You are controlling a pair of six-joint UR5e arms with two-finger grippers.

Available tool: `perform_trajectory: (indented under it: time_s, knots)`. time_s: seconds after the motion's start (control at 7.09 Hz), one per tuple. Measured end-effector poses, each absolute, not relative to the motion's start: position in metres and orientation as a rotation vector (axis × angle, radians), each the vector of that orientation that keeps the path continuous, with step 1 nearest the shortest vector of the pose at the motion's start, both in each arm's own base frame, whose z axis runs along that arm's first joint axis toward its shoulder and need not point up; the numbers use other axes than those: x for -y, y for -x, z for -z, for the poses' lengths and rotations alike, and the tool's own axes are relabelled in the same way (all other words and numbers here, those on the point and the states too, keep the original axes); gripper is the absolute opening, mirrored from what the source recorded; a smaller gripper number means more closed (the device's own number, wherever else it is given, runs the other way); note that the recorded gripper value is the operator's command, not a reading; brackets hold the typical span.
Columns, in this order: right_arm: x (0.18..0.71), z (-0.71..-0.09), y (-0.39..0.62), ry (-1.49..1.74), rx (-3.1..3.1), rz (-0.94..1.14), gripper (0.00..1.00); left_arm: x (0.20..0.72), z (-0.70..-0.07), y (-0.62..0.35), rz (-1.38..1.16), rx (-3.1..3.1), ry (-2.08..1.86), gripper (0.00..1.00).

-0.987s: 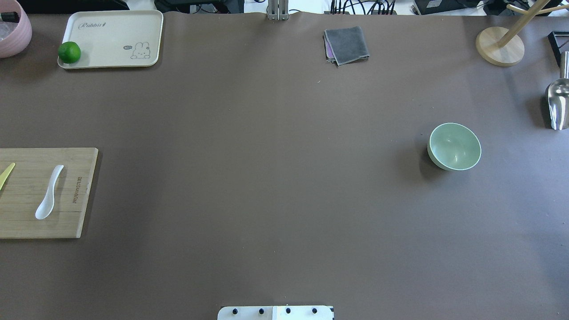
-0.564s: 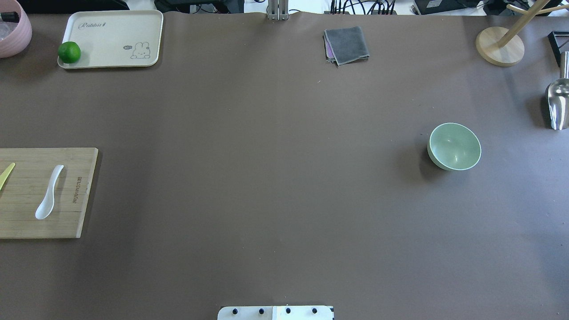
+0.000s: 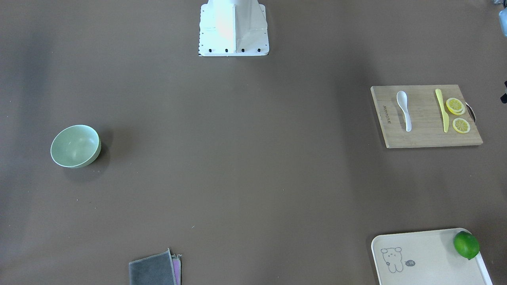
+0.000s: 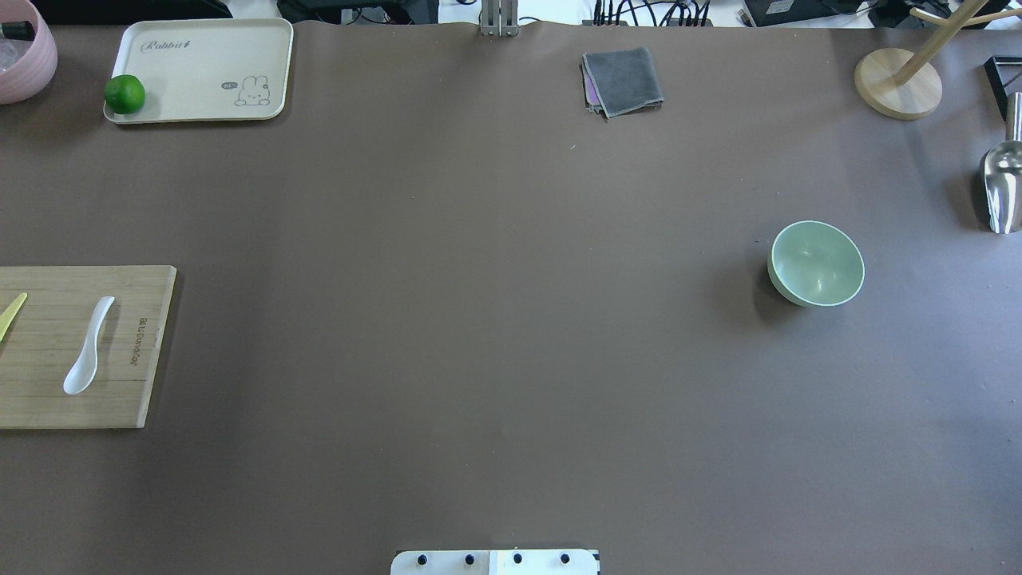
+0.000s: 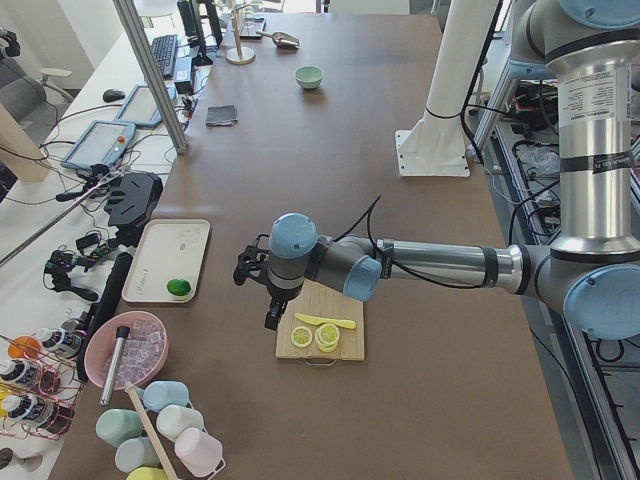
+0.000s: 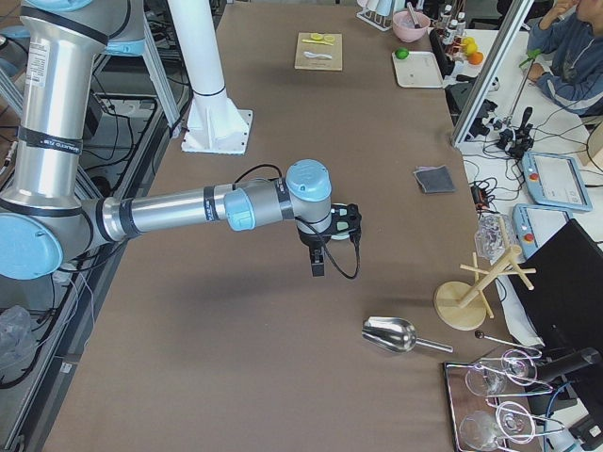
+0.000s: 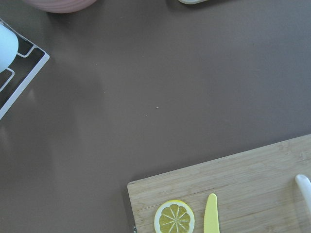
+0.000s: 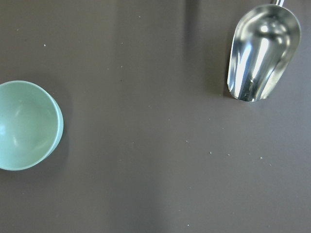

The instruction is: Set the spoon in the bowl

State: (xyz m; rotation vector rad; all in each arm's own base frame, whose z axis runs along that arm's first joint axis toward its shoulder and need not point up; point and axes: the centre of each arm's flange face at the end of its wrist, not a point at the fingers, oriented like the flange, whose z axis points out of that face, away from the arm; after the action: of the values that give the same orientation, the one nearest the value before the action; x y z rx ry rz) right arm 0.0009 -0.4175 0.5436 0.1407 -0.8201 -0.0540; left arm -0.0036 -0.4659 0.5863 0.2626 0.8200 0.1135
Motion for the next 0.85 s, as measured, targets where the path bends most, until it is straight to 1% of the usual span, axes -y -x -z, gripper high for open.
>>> perform_trajectory:
  time_s: [0.14,0.28,0.42,0.85]
  knots:
    - [0.421,-0.538,0.019,-0.132,0.833,0.06,1.0,0.47,-0.556,-0.031,-0.075,-0.857,-0.229,0.92]
    - [0.427,-0.528,0.047,-0.115,0.843,0.037,0.96,0.474,-0.527,-0.068,-0.054,-0.89,-0.199,0.92]
    - [0.434,-0.517,0.084,-0.1,0.835,0.008,0.87,0.479,-0.504,-0.101,-0.047,-0.905,-0.18,0.92]
    - [0.465,-0.523,0.18,-0.062,0.814,0.033,0.85,0.483,-0.481,-0.159,-0.063,-0.883,-0.171,0.95]
